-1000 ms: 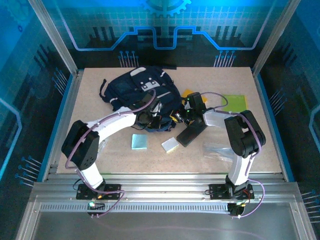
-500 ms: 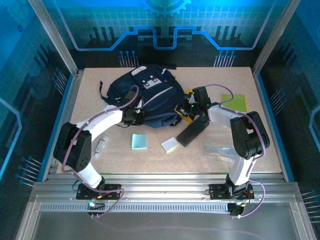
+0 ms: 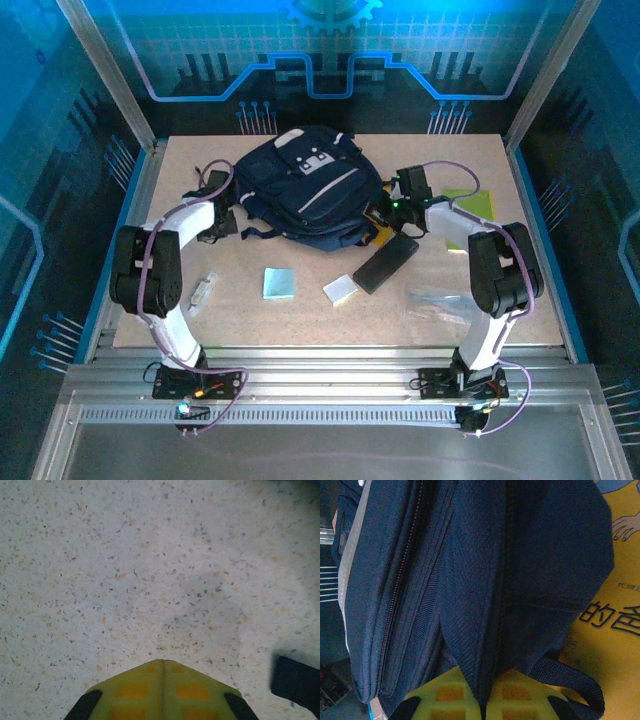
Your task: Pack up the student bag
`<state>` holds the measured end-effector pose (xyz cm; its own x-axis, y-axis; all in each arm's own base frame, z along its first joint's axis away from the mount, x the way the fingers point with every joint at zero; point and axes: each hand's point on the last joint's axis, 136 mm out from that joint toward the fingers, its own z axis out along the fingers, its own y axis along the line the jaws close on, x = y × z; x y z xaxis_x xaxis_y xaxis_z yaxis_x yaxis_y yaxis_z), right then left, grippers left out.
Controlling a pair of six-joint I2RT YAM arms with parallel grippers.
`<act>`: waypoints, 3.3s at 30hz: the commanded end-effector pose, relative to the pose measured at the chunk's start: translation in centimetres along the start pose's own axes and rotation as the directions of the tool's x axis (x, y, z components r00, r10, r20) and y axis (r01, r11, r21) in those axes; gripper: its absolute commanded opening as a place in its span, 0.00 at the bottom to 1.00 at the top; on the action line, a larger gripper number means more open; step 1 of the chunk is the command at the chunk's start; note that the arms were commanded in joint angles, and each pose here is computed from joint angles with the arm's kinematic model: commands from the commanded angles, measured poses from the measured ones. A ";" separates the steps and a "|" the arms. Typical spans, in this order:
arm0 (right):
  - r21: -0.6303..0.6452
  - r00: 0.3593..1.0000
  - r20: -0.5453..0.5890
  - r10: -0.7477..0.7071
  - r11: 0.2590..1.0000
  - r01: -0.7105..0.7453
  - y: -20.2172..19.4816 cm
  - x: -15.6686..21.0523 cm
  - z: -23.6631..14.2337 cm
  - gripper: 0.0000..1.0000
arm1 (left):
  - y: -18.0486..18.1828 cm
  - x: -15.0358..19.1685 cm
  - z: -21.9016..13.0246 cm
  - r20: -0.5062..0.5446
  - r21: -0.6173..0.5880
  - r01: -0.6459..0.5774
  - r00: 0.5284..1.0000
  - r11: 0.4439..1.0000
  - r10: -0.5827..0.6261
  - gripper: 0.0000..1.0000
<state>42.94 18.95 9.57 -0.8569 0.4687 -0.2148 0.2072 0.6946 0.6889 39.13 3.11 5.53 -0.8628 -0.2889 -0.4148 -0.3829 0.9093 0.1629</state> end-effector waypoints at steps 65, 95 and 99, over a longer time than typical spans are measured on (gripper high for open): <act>0.178 0.997 -0.016 -0.079 0.981 0.080 -9.8 -5.5 1.6 0.47 | -40.2 4.6 -13.4 0.184 0.718 -0.138 0.983 0.682 0.005 0.84; -0.070 0.999 -0.003 -0.037 0.997 0.037 -5.2 -5.5 2.3 0.24 | -37.0 7.2 -6.0 0.044 0.602 -0.064 0.998 0.796 0.047 0.53; -0.045 0.997 -0.025 -0.070 0.997 0.069 -5.0 -5.1 2.9 0.25 | -37.1 7.2 -6.2 0.040 0.610 -0.065 0.998 0.790 0.052 0.53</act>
<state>47.42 12.51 4.49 -0.8507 0.4722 -0.2311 0.1962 0.6929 0.6938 45.70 -35.44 4.19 -0.8343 -0.2621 -0.4850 -0.0297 0.8999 -0.4351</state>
